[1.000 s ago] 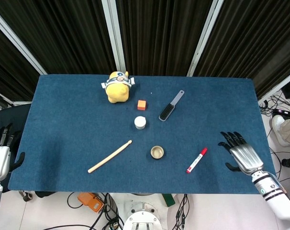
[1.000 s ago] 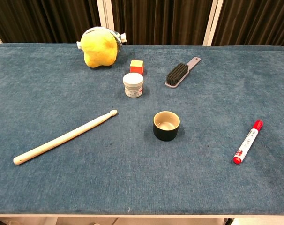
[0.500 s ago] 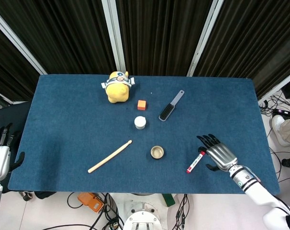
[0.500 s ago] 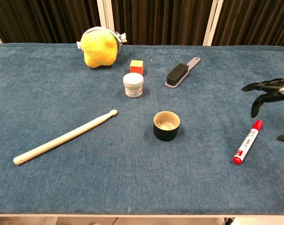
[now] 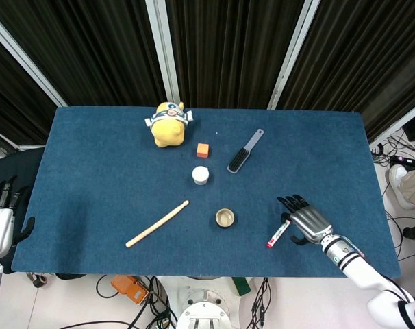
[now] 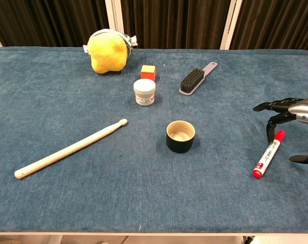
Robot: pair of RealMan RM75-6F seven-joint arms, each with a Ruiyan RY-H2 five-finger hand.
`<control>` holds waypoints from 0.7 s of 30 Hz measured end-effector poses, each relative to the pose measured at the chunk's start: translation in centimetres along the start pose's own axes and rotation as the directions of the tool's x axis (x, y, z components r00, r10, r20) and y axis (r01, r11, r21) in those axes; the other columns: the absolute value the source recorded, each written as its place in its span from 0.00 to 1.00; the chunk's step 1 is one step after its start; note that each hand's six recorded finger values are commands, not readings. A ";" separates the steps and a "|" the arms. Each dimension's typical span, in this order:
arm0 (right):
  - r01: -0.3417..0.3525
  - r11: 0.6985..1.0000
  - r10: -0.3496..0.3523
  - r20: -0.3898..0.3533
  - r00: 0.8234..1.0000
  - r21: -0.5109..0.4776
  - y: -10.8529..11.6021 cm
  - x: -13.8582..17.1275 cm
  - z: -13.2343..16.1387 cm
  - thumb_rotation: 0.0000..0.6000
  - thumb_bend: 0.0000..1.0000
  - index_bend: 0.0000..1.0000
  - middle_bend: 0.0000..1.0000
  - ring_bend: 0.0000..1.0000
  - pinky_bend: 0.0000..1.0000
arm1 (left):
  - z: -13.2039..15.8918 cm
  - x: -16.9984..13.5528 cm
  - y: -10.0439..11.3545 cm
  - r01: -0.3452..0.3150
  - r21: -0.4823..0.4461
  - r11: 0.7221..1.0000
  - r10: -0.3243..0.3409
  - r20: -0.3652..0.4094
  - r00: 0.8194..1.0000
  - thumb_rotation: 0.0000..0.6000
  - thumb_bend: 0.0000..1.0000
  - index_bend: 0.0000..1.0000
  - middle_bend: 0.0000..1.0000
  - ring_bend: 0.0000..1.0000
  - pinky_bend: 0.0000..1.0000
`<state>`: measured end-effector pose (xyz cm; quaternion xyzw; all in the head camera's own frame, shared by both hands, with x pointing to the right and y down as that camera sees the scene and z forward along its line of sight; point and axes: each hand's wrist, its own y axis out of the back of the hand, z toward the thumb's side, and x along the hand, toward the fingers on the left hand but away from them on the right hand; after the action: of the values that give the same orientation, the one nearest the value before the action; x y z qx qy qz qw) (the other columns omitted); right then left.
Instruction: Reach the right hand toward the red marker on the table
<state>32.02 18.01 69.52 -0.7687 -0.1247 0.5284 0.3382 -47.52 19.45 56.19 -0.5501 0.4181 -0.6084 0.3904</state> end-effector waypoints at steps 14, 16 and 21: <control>-0.009 1.000 0.009 -0.007 1.000 -0.006 -0.3 -2.3 0.4 1.00 0.39 0.52 0.01 0.03 0.06 | -0.1 0.0 0.1 -0.001 -0.002 1.000 0.001 -0.003 1.000 1.00 0.34 0.17 0.00 0.00 0.17; -0.008 1.000 0.008 -0.011 1.000 -0.011 -0.3 -2.5 0.6 1.00 0.39 0.53 0.01 0.03 0.06 | -0.1 0.0 0.1 0.000 -0.002 1.000 0.000 -0.004 1.000 1.00 0.34 0.17 0.00 0.00 0.17; -0.005 1.000 0.004 -0.020 1.000 -0.014 -0.4 -2.9 0.9 1.00 0.39 0.56 0.01 0.03 0.07 | -0.1 0.1 0.1 0.001 -0.003 1.000 -0.001 -0.005 1.000 1.00 0.34 0.17 0.00 0.00 0.17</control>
<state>30.13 17.03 71.73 -0.7766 -0.1234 0.5206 0.3327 -47.66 19.39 56.14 -0.5496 0.4196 -0.6092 0.3883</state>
